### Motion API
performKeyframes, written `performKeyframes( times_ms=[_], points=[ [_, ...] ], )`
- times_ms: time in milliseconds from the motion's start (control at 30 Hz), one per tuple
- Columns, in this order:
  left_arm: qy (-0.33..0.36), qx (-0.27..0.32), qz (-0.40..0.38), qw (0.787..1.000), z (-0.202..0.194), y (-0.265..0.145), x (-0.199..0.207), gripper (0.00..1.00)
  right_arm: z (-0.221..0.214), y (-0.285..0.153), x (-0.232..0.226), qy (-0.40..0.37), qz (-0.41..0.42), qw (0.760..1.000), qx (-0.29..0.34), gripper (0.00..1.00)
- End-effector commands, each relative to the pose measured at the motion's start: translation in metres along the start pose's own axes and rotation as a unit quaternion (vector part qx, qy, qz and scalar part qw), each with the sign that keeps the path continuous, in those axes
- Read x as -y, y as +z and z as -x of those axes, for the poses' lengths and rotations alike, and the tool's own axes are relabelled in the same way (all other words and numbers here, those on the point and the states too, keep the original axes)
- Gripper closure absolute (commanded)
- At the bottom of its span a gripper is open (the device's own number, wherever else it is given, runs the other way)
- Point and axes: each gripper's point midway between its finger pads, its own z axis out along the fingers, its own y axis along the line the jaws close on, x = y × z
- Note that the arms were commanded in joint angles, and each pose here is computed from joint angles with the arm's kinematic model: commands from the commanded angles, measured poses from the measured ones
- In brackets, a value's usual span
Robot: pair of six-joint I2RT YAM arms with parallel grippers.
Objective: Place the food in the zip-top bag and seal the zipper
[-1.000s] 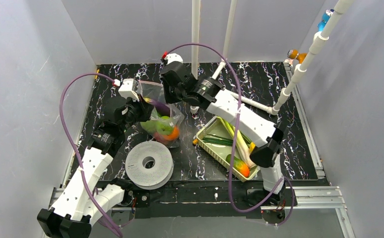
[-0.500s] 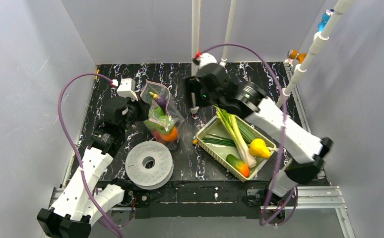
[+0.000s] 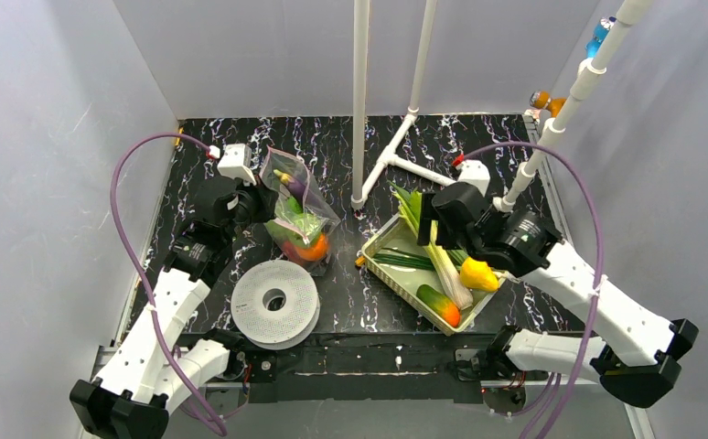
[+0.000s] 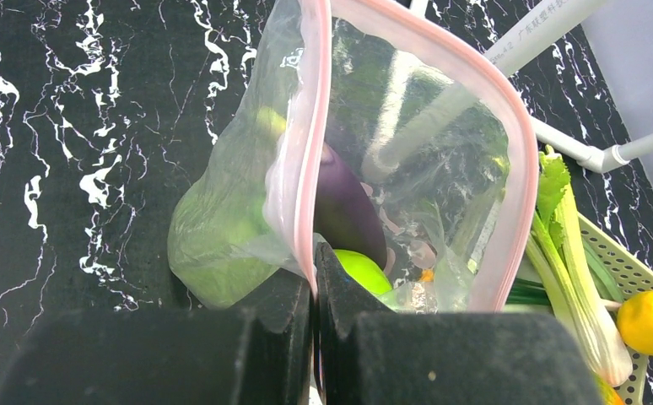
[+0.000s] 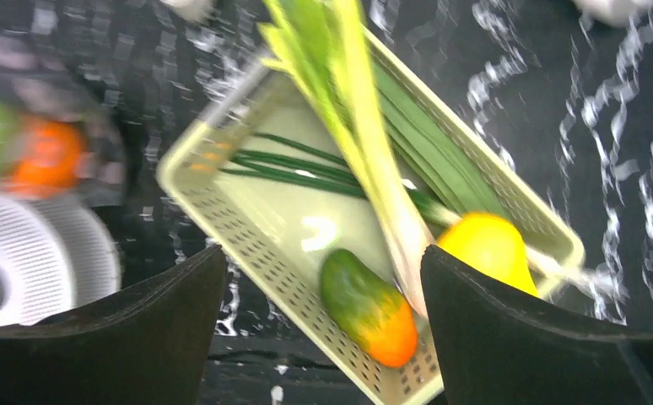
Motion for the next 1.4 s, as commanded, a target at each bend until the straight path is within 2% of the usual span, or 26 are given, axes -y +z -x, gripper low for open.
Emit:
performKeyframes(
  times_ms=[0, 300, 633, 1200, 1367],
  points=[
    [0.004, 0.007, 0.004, 1.000, 0.003, 0.002, -0.001, 1.00, -0.026, 0.010, 0.074, 0.084, -0.123, 0.989, -0.025, 0.02],
    [0.009, 0.009, 0.013, 1.000, 0.003, 0.002, -0.005, 1.00, -0.050, 0.036, 0.107, 0.129, -0.182, 0.969, -0.101, 0.02],
    [0.010, 0.010, 0.013, 1.000, 0.002, 0.002, -0.005, 1.00, -0.081, 0.058, 0.115, 0.114, -0.213, 0.953, -0.184, 0.02],
    [0.004, -0.003, 0.025, 1.000, -0.004, 0.005, -0.008, 1.00, -0.059, 0.054, 0.101, 0.106, -0.154, 0.973, -0.138, 0.02],
    [-0.062, -0.053, 0.040, 0.996, -0.021, -0.009, -0.007, 1.00, -0.061, 0.054, 0.102, 0.090, -0.150, 0.975, -0.140, 0.02]
  ],
)
